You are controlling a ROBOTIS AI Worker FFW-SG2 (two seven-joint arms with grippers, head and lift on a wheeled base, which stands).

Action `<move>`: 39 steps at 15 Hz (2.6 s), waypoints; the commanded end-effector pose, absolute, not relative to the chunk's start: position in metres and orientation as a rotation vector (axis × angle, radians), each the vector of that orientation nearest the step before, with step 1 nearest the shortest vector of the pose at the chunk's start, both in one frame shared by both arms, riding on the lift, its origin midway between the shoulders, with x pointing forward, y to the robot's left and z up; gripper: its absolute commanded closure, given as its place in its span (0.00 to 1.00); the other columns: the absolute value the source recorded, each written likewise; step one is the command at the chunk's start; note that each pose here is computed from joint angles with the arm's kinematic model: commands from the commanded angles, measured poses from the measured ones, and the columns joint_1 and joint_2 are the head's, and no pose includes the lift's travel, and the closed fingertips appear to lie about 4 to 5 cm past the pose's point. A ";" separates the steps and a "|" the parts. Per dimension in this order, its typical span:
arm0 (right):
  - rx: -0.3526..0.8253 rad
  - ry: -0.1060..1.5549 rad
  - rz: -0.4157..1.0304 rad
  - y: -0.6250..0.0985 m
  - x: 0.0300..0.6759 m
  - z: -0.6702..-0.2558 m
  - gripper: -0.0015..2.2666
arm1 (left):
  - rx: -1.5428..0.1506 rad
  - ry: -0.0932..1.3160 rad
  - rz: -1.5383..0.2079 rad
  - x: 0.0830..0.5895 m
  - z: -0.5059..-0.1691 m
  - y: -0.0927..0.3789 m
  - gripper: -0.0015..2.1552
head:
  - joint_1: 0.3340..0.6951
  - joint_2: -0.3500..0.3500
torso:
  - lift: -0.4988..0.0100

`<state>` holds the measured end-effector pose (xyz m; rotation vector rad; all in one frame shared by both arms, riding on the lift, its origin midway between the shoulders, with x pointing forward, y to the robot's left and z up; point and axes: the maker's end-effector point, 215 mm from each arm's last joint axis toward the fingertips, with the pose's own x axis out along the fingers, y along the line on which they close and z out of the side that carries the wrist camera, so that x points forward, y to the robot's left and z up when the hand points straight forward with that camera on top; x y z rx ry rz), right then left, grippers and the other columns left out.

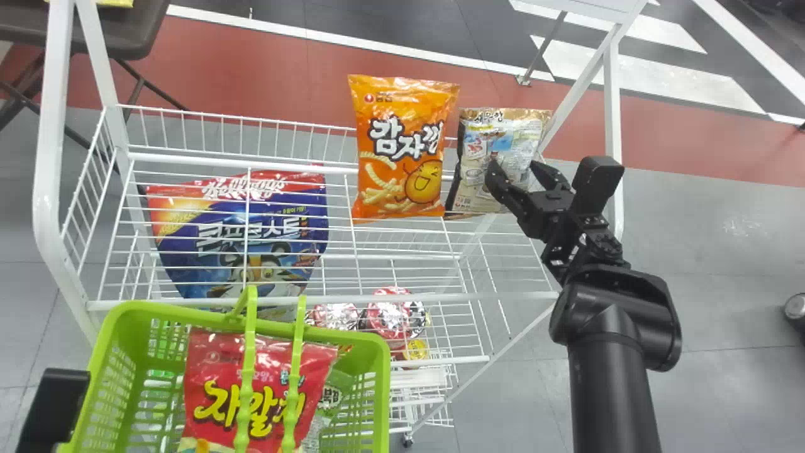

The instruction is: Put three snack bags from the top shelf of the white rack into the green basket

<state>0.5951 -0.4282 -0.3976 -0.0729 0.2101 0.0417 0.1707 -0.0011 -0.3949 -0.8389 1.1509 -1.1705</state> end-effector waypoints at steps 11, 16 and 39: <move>0.026 0.145 -0.002 -0.425 0.534 -0.360 0.93 | -0.861 1.157 -1.178 0.166 -0.393 0.000 0.99 | 1.00 0.00 | 0.98; 0.193 0.247 0.121 -0.364 0.451 -0.335 0.93 | -0.865 1.160 -1.177 0.162 -0.393 0.001 0.99 | 1.00 0.00 | 0.98; 0.697 1.020 0.606 -0.125 0.213 -0.486 0.93 | -0.880 1.180 -1.173 0.145 -0.393 -0.006 0.99 | 1.00 0.00 | 0.98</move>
